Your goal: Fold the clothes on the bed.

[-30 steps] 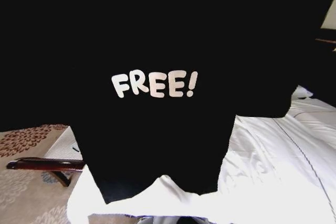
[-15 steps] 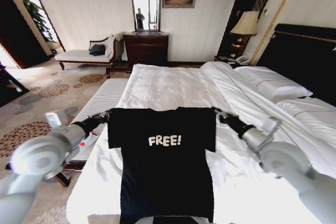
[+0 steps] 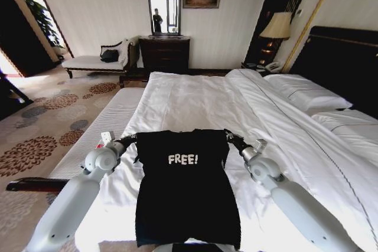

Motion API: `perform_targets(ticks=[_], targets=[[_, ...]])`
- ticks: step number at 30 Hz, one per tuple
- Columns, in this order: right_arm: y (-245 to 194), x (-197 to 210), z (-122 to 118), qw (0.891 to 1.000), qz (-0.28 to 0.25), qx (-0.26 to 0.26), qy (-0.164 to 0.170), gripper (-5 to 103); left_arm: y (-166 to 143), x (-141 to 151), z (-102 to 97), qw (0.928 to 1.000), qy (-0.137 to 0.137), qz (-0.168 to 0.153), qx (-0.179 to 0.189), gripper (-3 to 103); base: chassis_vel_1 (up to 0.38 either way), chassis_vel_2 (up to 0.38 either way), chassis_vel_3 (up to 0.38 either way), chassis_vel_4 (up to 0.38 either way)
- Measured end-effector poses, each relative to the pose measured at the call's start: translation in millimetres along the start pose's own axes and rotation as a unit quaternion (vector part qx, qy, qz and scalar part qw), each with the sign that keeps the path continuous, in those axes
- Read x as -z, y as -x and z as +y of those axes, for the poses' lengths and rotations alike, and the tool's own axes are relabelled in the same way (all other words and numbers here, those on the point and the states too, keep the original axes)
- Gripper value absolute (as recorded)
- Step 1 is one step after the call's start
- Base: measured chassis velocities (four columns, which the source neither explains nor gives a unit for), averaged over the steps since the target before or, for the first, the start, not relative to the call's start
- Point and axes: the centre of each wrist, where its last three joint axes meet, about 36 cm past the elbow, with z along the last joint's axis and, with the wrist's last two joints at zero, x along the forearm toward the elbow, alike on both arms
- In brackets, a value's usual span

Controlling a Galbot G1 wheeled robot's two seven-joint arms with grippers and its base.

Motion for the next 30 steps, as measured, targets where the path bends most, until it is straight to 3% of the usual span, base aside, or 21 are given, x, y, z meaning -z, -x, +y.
perform_targets(ticks=[2,12,24,30], targets=[[25.2,-9.4,-7.0,1.000,-0.002,-0.012,-0.015,0,28.9,-8.7,-7.7,0.9999,-0.005,0.008,0.005,1,0.000,0.000,0.000,0.000],[74.5,-19.0,-24.7,0.997,-0.040,-0.047,-0.048,0,94.9,-8.8,-28.7,0.9994,-0.023,-0.004,0.026,1,0.000,0.000,0.000,0.000],[94.3,-45.7,-44.3,0.991,-0.031,-0.088,-0.095,0,127.3,-25.7,-32.6,0.9991,-0.010,0.005,0.042,1,0.000,0.000,0.000,0.000],[90.6,-52.9,-48.6,0.990,-0.027,-0.093,-0.098,0,129.6,-34.1,-36.8,0.9990,-0.007,0.009,0.044,1,0.000,0.000,0.000,0.000]])
